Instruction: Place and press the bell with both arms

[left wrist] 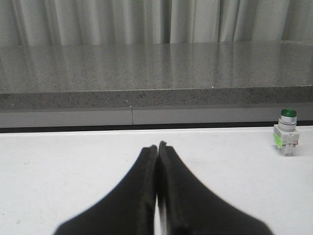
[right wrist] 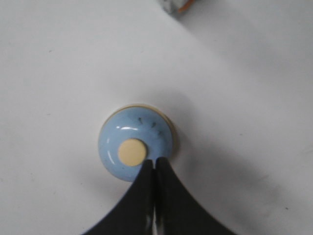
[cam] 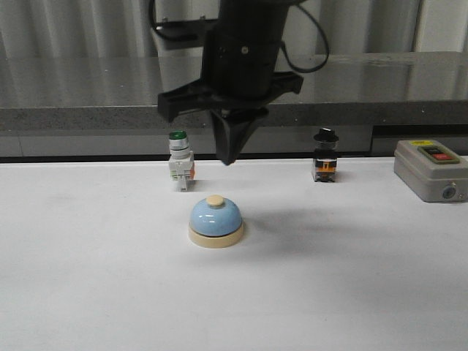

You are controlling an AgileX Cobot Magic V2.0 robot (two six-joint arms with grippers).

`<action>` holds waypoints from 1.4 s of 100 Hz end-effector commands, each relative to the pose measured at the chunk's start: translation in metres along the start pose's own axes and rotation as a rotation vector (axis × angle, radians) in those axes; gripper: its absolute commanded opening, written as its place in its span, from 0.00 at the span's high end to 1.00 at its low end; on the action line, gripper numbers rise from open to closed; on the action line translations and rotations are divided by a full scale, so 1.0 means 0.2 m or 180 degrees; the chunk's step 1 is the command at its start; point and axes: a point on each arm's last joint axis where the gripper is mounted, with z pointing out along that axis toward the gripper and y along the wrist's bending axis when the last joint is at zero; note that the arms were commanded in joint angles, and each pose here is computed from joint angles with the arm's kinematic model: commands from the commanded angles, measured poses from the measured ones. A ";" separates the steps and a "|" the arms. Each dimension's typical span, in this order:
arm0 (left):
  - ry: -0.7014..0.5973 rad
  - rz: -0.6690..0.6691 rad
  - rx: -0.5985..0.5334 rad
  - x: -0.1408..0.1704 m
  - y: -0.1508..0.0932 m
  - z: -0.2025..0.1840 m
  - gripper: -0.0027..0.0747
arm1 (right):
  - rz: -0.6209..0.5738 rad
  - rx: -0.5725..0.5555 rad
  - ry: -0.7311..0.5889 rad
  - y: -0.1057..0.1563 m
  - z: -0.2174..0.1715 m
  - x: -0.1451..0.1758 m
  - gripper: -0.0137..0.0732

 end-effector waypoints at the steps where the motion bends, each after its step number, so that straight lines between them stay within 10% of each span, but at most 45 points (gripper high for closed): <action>1: -0.0277 -0.0030 -0.0019 -0.01 0.00 -0.01 0.99 | 0.0158 0.0092 -0.0432 -0.08 -0.23 -0.04 0.92; 71: -0.0277 -0.0030 -0.0019 -0.01 0.00 -0.01 0.99 | 0.1471 0.0570 -0.0683 -0.60 -0.58 0.55 0.92; 140: -0.0277 -0.0030 -0.0019 -0.01 0.00 -0.01 0.99 | 0.2257 0.1051 -0.1436 -0.57 -0.83 1.28 0.92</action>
